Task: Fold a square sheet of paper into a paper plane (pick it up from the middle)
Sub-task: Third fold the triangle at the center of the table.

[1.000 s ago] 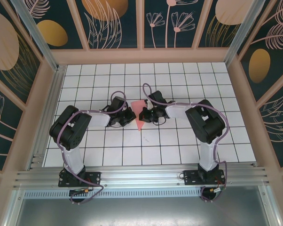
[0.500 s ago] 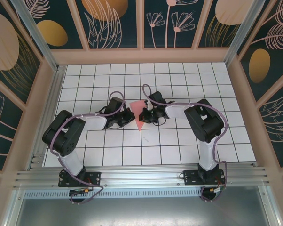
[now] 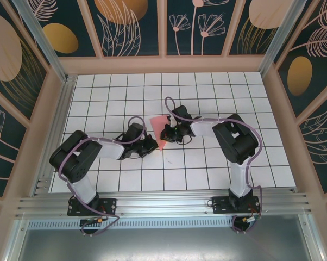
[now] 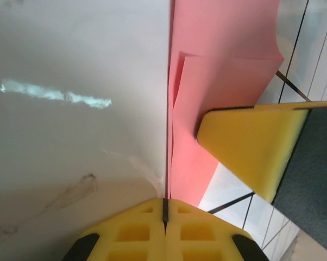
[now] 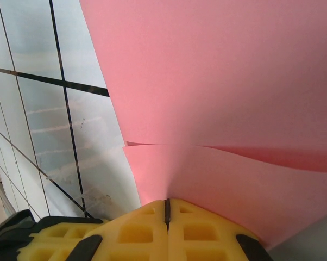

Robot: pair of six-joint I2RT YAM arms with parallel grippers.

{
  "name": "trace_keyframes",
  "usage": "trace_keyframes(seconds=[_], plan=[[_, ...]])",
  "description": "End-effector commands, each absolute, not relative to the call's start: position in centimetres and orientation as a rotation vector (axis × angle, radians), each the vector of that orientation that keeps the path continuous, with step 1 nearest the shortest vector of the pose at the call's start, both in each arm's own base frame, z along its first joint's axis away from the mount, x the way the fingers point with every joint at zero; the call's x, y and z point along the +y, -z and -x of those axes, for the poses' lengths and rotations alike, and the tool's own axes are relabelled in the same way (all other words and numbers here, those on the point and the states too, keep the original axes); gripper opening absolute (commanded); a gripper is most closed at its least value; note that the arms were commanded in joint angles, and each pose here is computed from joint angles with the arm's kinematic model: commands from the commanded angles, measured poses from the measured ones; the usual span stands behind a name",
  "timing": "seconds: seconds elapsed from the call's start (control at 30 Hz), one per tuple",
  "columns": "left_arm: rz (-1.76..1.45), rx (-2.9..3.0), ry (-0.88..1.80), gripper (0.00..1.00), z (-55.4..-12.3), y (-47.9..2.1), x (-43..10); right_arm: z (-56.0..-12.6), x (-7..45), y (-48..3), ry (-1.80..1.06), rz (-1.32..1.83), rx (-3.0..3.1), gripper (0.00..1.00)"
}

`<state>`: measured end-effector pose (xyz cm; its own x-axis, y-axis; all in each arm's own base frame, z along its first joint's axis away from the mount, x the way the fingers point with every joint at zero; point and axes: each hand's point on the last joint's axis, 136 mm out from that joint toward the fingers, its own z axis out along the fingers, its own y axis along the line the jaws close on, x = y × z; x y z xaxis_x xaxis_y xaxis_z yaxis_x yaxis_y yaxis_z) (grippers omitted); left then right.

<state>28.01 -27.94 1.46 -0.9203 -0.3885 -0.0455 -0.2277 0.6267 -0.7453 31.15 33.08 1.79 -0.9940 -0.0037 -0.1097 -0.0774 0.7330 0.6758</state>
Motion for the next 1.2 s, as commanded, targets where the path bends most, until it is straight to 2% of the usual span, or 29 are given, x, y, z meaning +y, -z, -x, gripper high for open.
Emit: trace_keyframes(seconds=[0.0, 0.53, 0.7, 0.87, 1.03, 1.17], plan=[[0.474, 2.576, 1.348, 0.00, -27.5, -4.3, -29.6, -30.3, 32.3, 0.7, -1.054, 0.014, 2.910, 0.00], [0.473, 2.601, 1.312, 0.00, -27.4, -3.6, -29.7, -30.2, 32.5, 0.5, -1.083, -0.001, 2.910, 0.00], [0.508, 2.688, 1.223, 0.00, -26.8, -1.0, -29.1, -30.1, 32.8, 0.2, -1.105, 0.006, 2.905, 0.00], [0.531, 2.737, 1.141, 0.00, -26.2, 0.2, -28.2, -30.7, 33.2, -1.4, -1.161, 0.026, 2.857, 0.00], [0.548, 2.801, 1.009, 0.00, -25.6, 1.6, -26.8, -31.8, 33.5, -5.4, -1.240, 0.099, 2.732, 0.00], [0.547, 2.814, 0.965, 0.00, -25.7, 1.8, -26.5, -30.8, 32.1, -6.2, -1.167, 0.118, 2.727, 0.01]])
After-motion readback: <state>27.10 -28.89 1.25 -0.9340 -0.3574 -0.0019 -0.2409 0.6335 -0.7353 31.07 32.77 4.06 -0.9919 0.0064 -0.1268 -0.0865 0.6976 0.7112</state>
